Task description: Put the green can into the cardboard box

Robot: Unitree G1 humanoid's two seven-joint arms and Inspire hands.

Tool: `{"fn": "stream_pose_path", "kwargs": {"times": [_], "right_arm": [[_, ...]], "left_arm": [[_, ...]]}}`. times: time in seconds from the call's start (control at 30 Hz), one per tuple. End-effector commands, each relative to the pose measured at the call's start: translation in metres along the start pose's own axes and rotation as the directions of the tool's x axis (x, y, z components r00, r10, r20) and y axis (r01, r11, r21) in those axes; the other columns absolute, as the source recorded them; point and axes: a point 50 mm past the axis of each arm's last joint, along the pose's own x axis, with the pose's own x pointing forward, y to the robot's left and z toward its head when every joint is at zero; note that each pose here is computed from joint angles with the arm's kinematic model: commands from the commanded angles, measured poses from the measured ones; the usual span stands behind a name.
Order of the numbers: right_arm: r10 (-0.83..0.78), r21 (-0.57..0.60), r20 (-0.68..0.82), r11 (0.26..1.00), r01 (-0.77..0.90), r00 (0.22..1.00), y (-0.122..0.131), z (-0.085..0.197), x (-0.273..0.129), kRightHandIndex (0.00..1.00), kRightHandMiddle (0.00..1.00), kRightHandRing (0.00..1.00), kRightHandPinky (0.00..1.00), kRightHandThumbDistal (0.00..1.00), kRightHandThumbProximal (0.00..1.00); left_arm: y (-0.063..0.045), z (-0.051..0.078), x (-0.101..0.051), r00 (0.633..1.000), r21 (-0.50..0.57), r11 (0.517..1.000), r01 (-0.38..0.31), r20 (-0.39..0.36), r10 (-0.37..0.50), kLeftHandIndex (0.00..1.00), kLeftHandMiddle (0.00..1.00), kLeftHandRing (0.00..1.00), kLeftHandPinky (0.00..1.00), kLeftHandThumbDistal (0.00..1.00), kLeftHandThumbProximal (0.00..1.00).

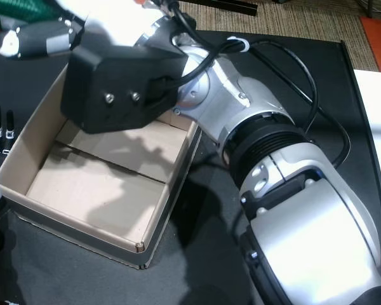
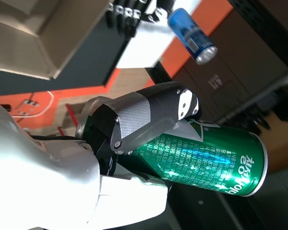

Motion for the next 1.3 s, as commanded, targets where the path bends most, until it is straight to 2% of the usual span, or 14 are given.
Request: {"fn": "stream_pose_path", "kwargs": {"times": [0.0, 0.1, 0.2, 0.3, 0.37, 0.4, 0.53, 0.57, 0.63, 0.7, 0.9, 0.97, 1.07, 1.27], "right_arm": [[0.024, -0.037, 0.001, 0.999, -0.023, 1.0, -0.004, 0.003, 0.005, 0.0, 0.03, 0.04, 0.13, 0.26, 0.43], [0.066, -0.052, -0.032, 0.996, -0.068, 0.997, 0.0, -0.002, 0.003, 0.04, 0.04, 0.06, 0.19, 0.25, 0.44], [0.113, -0.059, -0.065, 0.991, -0.117, 0.991, 0.004, -0.006, 0.0, 0.04, 0.04, 0.08, 0.25, 0.21, 0.36], [0.173, -0.043, -0.107, 0.983, -0.178, 0.979, 0.009, -0.011, -0.002, 0.03, 0.03, 0.07, 0.22, 0.19, 0.29], [0.197, -0.04, -0.126, 0.978, -0.203, 0.972, 0.01, -0.012, -0.002, 0.02, 0.02, 0.07, 0.2, 0.19, 0.29], [0.263, -0.049, -0.164, 0.96, -0.274, 0.951, 0.013, -0.015, -0.002, 0.08, 0.09, 0.14, 0.2, 0.12, 0.32], [0.419, -0.038, -0.278, 0.894, -0.446, 0.864, 0.019, -0.022, -0.003, 0.22, 0.19, 0.2, 0.24, 0.19, 0.4], [0.428, -0.034, -0.287, 0.889, -0.456, 0.857, 0.02, -0.023, -0.003, 0.22, 0.19, 0.2, 0.25, 0.19, 0.4], [0.471, -0.014, -0.324, 0.865, -0.502, 0.82, 0.023, -0.025, -0.004, 0.28, 0.24, 0.25, 0.28, 0.17, 0.33], [0.497, 0.004, -0.344, 0.849, -0.529, 0.796, 0.028, -0.027, -0.006, 0.27, 0.24, 0.26, 0.3, 0.17, 0.3], [0.522, 0.04, -0.355, 0.838, -0.545, 0.776, 0.04, -0.032, -0.013, 0.32, 0.27, 0.27, 0.29, 0.17, 0.32], [0.534, 0.048, -0.359, 0.83, -0.556, 0.766, 0.046, -0.034, -0.017, 0.29, 0.24, 0.24, 0.27, 0.19, 0.35], [0.544, 0.048, -0.363, 0.821, -0.568, 0.756, 0.05, -0.035, -0.02, 0.28, 0.23, 0.23, 0.26, 0.2, 0.36], [0.583, 0.062, -0.385, 0.789, -0.611, 0.715, 0.055, -0.04, -0.027, 0.4, 0.34, 0.33, 0.33, 0.16, 0.38]], "left_arm": [[0.033, -0.012, -0.016, 0.989, -0.007, 0.99, -0.143, -0.042, 0.143, 0.5, 0.53, 0.64, 0.78, 0.0, 0.52], [0.033, -0.013, -0.016, 0.988, -0.006, 0.989, -0.15, -0.04, 0.15, 0.51, 0.54, 0.64, 0.77, 0.0, 0.52], [0.034, -0.014, -0.016, 0.989, 0.001, 0.99, -0.143, -0.049, 0.143, 0.5, 0.53, 0.65, 0.79, 0.0, 0.56], [0.034, -0.015, -0.016, 0.986, -0.005, 0.987, -0.158, -0.05, 0.158, 0.5, 0.53, 0.65, 0.77, 0.0, 0.56], [0.033, -0.016, -0.016, 0.986, -0.009, 0.987, -0.162, -0.05, 0.161, 0.5, 0.53, 0.65, 0.77, 0.0, 0.56], [0.033, -0.016, -0.016, 0.986, -0.011, 0.987, -0.161, -0.05, 0.161, 0.5, 0.54, 0.66, 0.79, 0.0, 0.56], [0.032, -0.019, -0.015, 0.985, -0.025, 0.986, -0.164, -0.05, 0.162, 0.5, 0.54, 0.67, 0.77, 0.0, 0.58], [0.032, -0.019, -0.015, 0.985, -0.025, 0.986, -0.164, -0.049, 0.163, 0.5, 0.54, 0.67, 0.77, 0.0, 0.58], [0.032, -0.019, -0.015, 0.987, -0.007, 0.988, -0.154, -0.056, 0.153, 0.51, 0.57, 0.68, 0.81, 0.0, 0.6], [0.032, -0.019, -0.016, 0.987, 0.002, 0.988, -0.152, -0.055, 0.152, 0.52, 0.56, 0.67, 0.81, 0.0, 0.58], [0.032, -0.02, -0.015, 0.987, 0.007, 0.988, -0.155, -0.05, 0.155, 0.54, 0.57, 0.67, 0.8, 0.0, 0.58], [0.032, -0.021, -0.015, 0.985, -0.001, 0.986, -0.165, -0.049, 0.164, 0.52, 0.54, 0.65, 0.78, 0.0, 0.56], [0.032, -0.022, -0.015, 0.984, -0.004, 0.985, -0.171, -0.05, 0.17, 0.52, 0.54, 0.65, 0.78, 0.0, 0.56], [0.033, -0.022, -0.016, 0.987, -0.02, 0.988, -0.151, -0.051, 0.15, 0.54, 0.56, 0.69, 0.81, 0.0, 0.53]]}}
